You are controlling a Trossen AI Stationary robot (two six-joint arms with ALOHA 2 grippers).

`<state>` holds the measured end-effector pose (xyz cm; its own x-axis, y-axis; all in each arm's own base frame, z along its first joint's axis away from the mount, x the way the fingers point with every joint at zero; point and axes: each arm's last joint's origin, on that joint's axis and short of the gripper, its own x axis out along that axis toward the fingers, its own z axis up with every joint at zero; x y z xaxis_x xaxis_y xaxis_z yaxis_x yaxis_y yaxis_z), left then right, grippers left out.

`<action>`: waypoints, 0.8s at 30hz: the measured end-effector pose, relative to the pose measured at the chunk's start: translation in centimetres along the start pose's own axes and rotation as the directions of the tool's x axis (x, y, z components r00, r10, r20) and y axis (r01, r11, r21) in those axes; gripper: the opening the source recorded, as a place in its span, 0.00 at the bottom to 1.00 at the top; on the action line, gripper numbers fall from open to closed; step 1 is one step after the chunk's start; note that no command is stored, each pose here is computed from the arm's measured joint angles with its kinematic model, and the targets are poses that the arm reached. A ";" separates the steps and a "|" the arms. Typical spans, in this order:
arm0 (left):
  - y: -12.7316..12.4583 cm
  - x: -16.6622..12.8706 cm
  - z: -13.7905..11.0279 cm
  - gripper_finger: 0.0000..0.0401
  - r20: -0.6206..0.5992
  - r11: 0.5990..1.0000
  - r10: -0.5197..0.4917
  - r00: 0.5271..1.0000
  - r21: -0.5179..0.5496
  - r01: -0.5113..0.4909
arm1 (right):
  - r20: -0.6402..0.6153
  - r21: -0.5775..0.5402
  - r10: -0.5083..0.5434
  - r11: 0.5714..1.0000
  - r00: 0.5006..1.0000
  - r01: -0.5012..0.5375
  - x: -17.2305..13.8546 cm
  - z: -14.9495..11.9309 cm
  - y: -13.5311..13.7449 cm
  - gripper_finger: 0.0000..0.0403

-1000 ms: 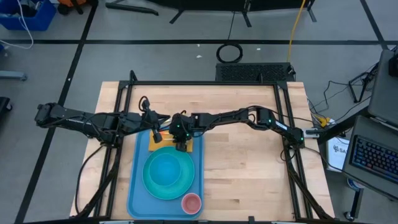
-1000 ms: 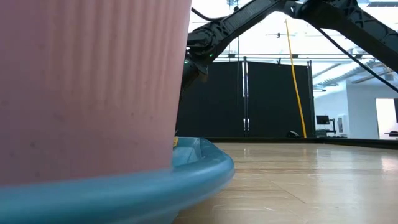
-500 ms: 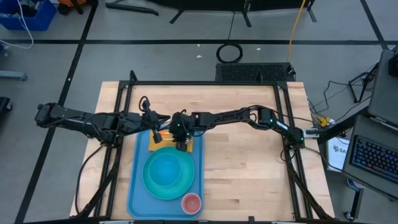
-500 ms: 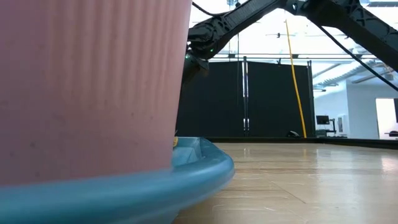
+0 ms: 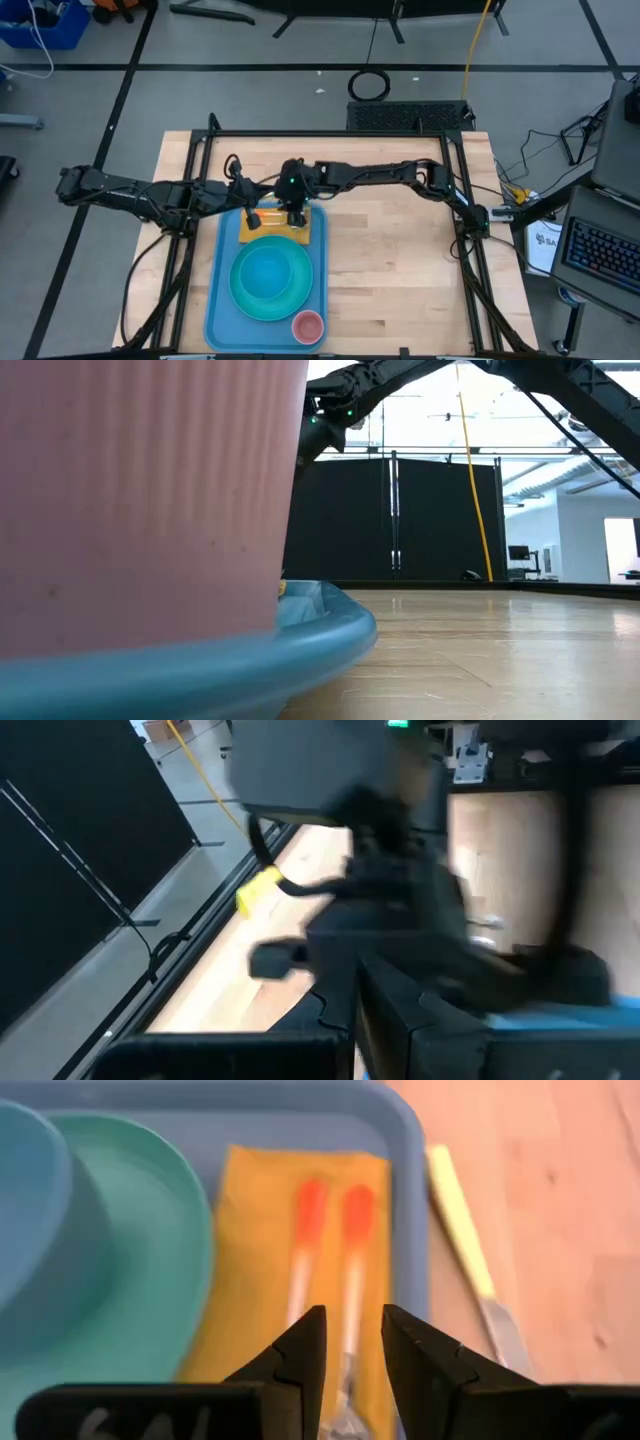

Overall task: Set up tray
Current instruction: Put the yellow knife to the bottom of the orange spoon on the yellow napkin on the blue serving tray

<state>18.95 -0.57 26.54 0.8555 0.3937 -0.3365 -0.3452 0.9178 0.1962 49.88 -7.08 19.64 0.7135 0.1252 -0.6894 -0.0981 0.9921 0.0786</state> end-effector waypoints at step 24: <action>0.1 0.0 0.2 0.05 0.015 0.999 0.036 0.999 -0.031 -0.035 | -0.069 0.001 -0.021 1.000 0.997 0.021 -2.2 -2.5 -7.8 0.23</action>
<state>18.97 -0.50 26.72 0.8483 0.4254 -0.3151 -0.3869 0.9045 0.1796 47.37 -15.09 18.73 0.6656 0.1035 -0.7391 -0.0824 0.9945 0.0650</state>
